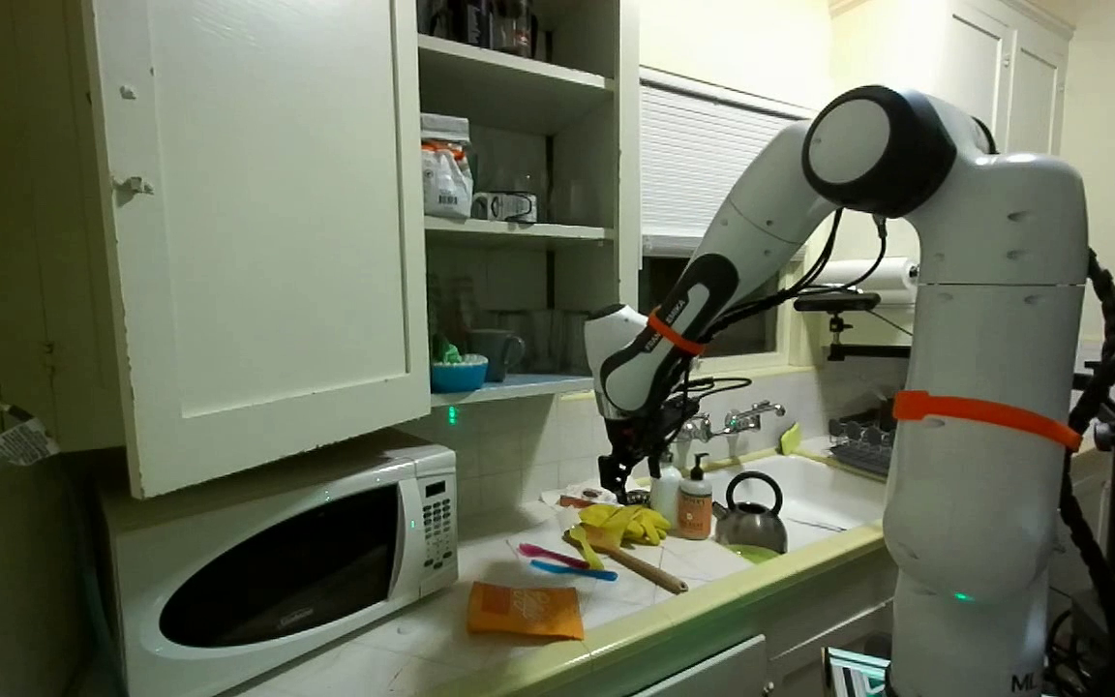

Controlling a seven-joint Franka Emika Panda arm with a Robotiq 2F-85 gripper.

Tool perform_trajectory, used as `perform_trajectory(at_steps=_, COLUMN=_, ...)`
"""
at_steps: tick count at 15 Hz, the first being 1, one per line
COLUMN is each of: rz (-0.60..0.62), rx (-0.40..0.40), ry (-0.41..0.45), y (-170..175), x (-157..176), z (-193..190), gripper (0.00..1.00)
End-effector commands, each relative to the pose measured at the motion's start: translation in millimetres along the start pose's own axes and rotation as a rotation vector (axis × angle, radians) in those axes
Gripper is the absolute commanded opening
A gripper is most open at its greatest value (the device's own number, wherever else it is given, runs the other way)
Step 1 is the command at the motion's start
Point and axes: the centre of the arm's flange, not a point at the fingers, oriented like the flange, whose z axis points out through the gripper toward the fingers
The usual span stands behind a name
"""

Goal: Put the wooden spoon in the bottom compartment of the top cabinet

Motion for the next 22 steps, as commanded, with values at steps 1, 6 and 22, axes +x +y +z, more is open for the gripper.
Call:
perform_trajectory(at_steps=1, rz=0.004, rx=-0.003, ry=-0.002, y=-0.3, x=3.6, z=2.2, gripper=1.0)
perform_trajectory(at_steps=6, rz=0.167, rx=0.095, ry=0.039, y=14.3, x=17.2, z=36.5, gripper=1.0)
perform_trajectory(at_steps=22, rz=0.098, rx=0.246, ry=0.053, y=22.8, x=26.4, z=120.7, gripper=1.0)
